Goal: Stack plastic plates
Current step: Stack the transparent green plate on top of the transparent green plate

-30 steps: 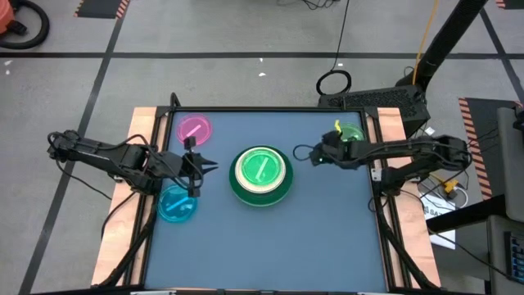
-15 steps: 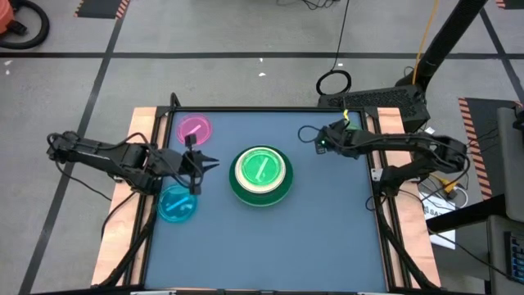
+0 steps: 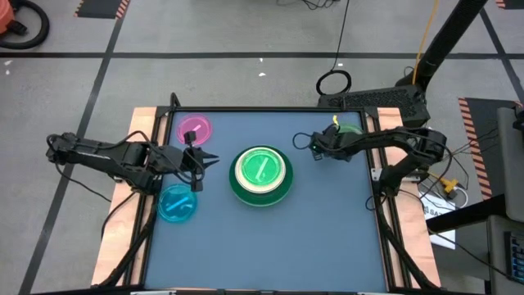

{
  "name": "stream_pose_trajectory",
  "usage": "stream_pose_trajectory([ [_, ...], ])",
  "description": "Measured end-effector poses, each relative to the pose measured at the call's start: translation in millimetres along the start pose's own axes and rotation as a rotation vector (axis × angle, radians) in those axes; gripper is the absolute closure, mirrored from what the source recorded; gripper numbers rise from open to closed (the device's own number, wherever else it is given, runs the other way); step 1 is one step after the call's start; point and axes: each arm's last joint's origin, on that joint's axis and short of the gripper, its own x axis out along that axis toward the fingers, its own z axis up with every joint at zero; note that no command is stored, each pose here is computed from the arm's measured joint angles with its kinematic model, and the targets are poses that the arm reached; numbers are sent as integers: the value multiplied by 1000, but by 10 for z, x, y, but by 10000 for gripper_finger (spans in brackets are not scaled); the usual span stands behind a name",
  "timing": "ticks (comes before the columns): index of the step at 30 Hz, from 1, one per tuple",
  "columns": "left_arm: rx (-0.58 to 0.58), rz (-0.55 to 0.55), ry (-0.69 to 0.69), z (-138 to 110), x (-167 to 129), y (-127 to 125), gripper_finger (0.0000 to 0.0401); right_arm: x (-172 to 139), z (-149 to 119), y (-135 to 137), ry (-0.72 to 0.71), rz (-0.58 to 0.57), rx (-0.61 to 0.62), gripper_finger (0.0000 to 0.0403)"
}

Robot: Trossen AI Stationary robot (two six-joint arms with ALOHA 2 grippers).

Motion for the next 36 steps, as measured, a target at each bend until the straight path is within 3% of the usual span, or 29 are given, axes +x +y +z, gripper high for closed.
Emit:
stream_pose_trajectory([
  [31, -11, -1, 2, -2, 0, 0, 345, 24, 9, 28, -14, 7, -17, 294],
  [36, -11, 0, 2, -2, 0, 0, 345, 25, 11, 31, -13, 12, -18, 323],
])
